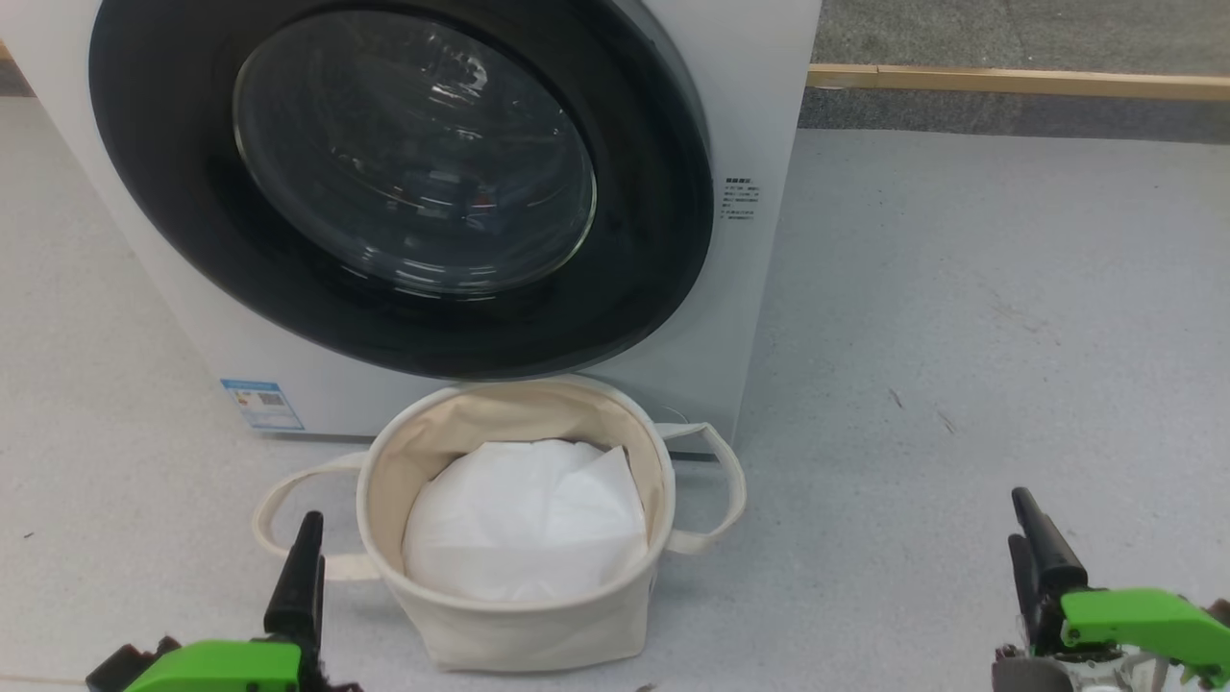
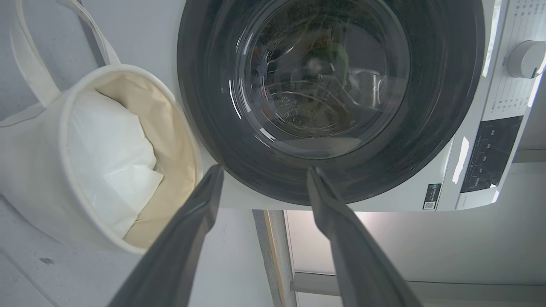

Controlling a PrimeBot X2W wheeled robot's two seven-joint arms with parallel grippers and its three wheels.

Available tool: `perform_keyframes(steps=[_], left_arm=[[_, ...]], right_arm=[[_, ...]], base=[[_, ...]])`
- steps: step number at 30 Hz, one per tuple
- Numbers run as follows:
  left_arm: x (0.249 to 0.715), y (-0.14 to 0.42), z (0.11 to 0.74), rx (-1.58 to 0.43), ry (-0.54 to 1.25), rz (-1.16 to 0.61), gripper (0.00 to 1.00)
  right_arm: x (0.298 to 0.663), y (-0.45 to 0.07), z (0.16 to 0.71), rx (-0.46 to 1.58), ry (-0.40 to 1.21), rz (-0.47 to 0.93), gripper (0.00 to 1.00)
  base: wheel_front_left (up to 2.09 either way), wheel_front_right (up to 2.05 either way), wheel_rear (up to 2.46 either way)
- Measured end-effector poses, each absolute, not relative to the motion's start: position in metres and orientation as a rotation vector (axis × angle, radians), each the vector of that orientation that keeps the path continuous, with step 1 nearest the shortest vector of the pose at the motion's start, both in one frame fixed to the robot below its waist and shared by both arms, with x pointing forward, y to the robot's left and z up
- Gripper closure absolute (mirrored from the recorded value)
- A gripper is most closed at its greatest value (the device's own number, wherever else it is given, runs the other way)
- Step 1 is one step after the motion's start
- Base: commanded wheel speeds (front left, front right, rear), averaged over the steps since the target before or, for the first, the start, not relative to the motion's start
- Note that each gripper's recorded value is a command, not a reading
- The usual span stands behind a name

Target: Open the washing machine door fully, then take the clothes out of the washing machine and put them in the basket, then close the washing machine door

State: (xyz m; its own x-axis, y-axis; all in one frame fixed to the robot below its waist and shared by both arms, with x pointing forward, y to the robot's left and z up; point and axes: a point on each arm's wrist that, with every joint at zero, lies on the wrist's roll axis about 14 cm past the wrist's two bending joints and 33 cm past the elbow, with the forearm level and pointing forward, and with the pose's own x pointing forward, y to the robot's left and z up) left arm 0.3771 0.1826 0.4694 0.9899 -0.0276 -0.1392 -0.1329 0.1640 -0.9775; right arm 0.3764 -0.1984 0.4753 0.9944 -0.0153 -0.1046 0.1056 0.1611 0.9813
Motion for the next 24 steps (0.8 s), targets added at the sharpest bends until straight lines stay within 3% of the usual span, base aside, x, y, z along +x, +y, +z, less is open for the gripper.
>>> perform_keyframes(steps=[24], left_arm=[[0.388,0.171,0.487,-0.939,0.125,-0.022,0.0]], right_arm=[[0.396,-0.169,0.507,0.939,0.066,0.091,0.0]], base=[[0.0,0.0,0.0]])
